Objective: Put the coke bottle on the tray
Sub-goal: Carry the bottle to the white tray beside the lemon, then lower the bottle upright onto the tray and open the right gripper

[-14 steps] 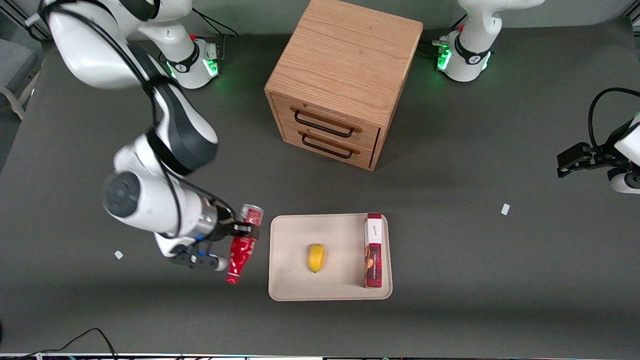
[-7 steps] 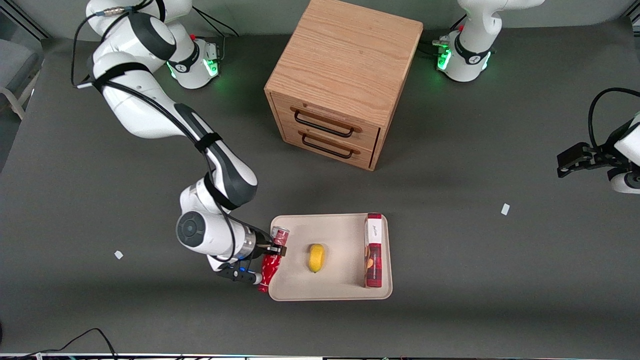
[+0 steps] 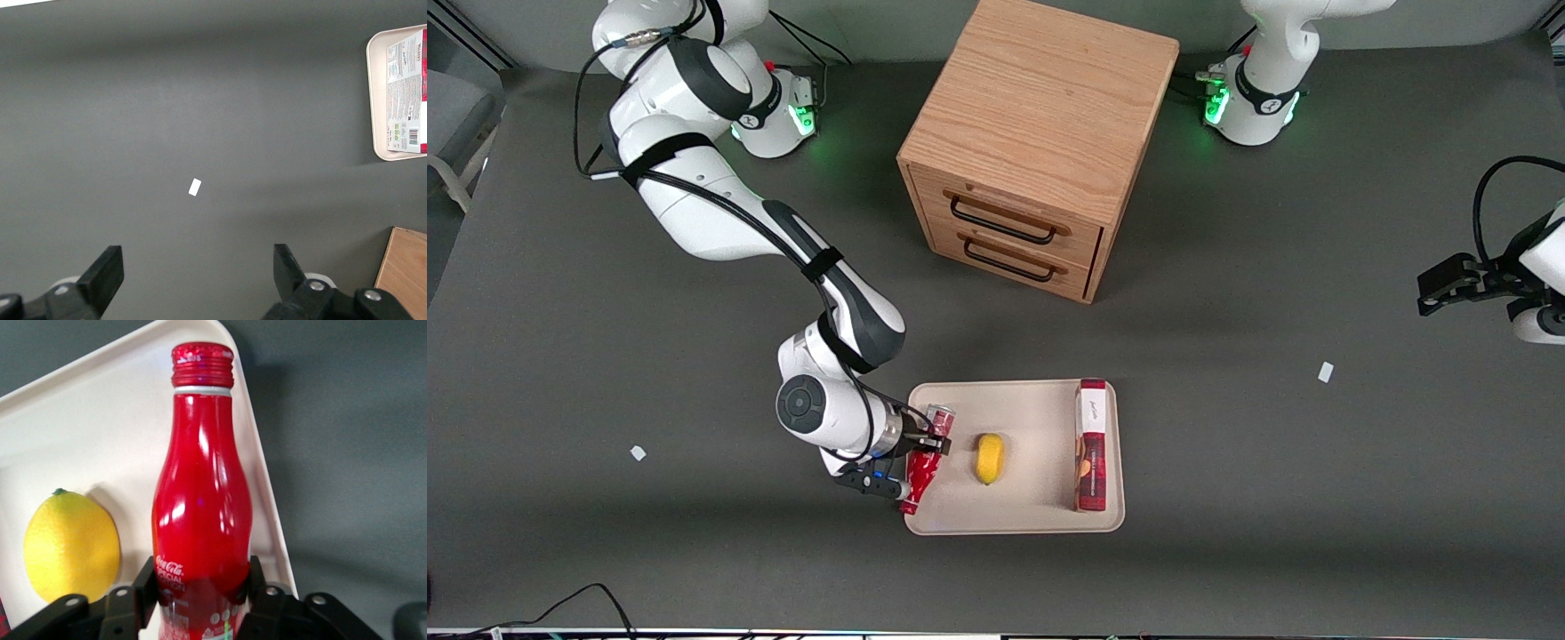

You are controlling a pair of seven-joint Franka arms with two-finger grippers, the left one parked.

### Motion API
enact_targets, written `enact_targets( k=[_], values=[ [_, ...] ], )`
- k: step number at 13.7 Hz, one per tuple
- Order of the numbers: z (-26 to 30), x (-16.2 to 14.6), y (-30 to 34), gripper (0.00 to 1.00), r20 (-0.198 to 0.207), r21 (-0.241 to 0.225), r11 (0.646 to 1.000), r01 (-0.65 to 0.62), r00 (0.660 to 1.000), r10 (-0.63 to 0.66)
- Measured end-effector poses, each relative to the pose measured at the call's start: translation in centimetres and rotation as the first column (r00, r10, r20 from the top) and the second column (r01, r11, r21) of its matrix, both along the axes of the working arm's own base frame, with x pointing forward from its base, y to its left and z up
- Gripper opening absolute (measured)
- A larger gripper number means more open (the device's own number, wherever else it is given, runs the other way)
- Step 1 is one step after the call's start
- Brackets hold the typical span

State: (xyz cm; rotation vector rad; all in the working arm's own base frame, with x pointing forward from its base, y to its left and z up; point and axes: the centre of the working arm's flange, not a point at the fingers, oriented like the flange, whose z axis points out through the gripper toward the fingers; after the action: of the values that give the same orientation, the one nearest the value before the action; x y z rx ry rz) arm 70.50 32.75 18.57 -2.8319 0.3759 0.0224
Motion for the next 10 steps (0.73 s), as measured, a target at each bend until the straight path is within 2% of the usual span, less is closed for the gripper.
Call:
enact_targets(
  k=[4, 10],
  values=[
    [-0.74, -0.36, 0.23, 0.98, 0.029, -0.018, 1.0, -0.018, 0.999, 0.019],
    [-0.81, -0.34, 0.09, 1.0, 0.032, -0.02, 1.0, -0.018, 0.999, 0.019]
  ],
)
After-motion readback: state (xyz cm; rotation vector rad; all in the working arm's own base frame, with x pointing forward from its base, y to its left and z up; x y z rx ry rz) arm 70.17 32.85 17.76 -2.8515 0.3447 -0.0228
